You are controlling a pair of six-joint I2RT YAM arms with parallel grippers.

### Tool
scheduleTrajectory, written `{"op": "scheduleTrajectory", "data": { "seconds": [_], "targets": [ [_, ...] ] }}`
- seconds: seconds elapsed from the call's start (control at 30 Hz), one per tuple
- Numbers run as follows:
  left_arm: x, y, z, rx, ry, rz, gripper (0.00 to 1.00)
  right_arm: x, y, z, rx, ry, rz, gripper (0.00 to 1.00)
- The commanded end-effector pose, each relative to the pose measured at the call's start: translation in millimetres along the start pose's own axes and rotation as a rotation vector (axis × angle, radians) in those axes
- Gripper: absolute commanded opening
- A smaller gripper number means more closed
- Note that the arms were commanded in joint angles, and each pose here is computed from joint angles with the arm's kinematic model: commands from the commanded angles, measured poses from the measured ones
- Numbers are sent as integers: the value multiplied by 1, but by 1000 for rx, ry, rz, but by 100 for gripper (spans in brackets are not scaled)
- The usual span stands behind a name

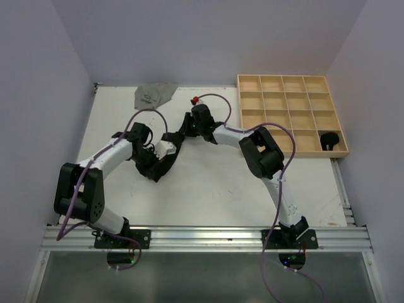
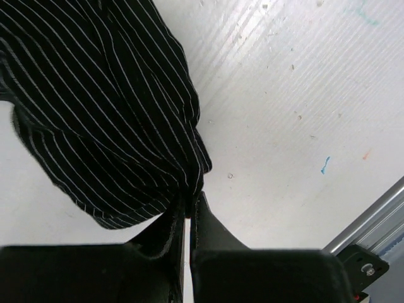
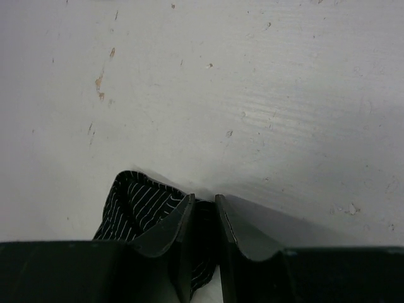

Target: Roll the underwear

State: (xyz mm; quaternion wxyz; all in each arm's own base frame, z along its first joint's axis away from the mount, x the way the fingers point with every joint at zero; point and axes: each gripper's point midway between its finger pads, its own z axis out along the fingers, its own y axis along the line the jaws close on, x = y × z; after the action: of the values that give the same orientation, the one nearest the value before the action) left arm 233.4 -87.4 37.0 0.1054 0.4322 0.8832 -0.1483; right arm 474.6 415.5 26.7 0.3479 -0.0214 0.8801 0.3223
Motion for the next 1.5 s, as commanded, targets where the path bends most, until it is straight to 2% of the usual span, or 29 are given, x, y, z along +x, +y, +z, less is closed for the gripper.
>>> {"op": "scheduleTrajectory", "data": {
  "seconds": [0.0,0.2,0.4,0.5,0.63,0.87,1.07,1.27,1.37,1.47],
  "targets": [
    [-26,-1,-25,-5,-88,-31,2,29,-17,-6,48,86,-30,23],
    [-37,-6,-23,38,-118,-73,2,33,-19,-12,49,91,-35,21],
    [-46,-9,-3,98,-160,-144,4,36,-21,-13,49,99,-37,20],
    [-40,-6,12,98,-143,-192,5,38,-21,-14,51,109,-38,19],
    [-16,0,33,69,-46,-248,6,32,-18,-26,54,90,-40,19],
    [-2,6,41,61,22,-266,9,-10,-6,-67,0,21,-2,29],
    [3,6,42,65,41,-240,13,-20,-1,-77,-39,29,67,46],
    [10,8,42,50,59,-217,13,-30,-2,-94,-18,-21,128,46],
    [11,7,43,57,63,-217,13,-25,12,-97,-85,14,158,43],
    [10,7,44,60,63,-215,14,-9,24,-95,-138,67,227,46]
  ]
}}
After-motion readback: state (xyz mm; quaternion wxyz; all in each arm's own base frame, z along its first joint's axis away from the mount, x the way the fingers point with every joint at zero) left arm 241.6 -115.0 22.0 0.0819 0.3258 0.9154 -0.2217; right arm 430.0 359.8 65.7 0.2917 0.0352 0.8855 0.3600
